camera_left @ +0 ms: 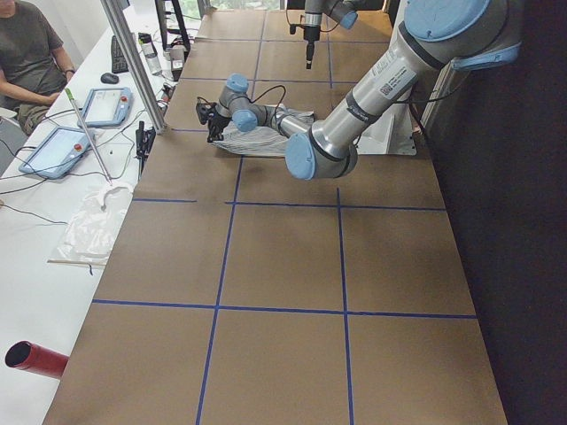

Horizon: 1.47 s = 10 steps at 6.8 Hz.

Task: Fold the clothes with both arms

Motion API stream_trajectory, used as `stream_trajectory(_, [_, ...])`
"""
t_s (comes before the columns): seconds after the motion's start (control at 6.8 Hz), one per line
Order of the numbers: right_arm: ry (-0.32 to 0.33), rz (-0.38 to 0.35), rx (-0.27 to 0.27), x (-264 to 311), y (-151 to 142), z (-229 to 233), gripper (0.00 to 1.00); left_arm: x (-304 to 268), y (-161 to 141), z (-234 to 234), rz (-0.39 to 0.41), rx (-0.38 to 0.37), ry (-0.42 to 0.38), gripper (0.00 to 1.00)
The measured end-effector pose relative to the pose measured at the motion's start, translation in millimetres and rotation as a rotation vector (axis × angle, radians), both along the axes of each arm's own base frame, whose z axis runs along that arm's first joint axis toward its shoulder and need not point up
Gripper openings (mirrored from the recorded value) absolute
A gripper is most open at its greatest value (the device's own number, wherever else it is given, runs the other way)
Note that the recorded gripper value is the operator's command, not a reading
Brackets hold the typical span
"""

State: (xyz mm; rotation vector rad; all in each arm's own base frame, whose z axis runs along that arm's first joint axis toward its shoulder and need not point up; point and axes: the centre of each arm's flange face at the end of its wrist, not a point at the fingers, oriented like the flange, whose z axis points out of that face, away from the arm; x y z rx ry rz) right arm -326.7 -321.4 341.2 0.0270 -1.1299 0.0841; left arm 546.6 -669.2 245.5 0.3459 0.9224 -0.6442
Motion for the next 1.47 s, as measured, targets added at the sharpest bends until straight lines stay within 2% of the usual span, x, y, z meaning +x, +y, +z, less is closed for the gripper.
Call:
stream_trajectory(0.15, [-0.003,0.003,0.004,-3.4,-2.3,-2.8,1.0,2.9,-8.2,-4.1,-0.018,0.045,0.015,0.99])
stream_trajectory(0.59, [0.023,0.04,0.019,-22.5,-22.4,2.2,1.0,-2.4,-19.8,1.4,-0.021,0.114,-0.009,1.0])
stream_trajectory(0.74, [0.033,0.056,0.023,-34.6,-35.1,-3.2,1.0,-14.6,-27.2,-2.1,-0.007,0.107,0.0,1.0])
stream_trajectory(0.88, [0.07,0.069,0.019,-54.0,-52.0,-19.3,1.0,-25.3,-28.4,-7.7,0.039,0.074,0.017,1.0])
stream_trajectory(1.18, [0.181,0.075,0.021,-106.3,-86.0,-72.1,1.0,-57.3,-1.0,-9.9,0.115,0.026,0.023,1.0])
stream_trajectory(1.47, [0.255,0.063,0.05,-165.5,-83.0,-100.3,1.0,-101.7,45.9,-11.5,0.167,0.042,-0.028,1.0])
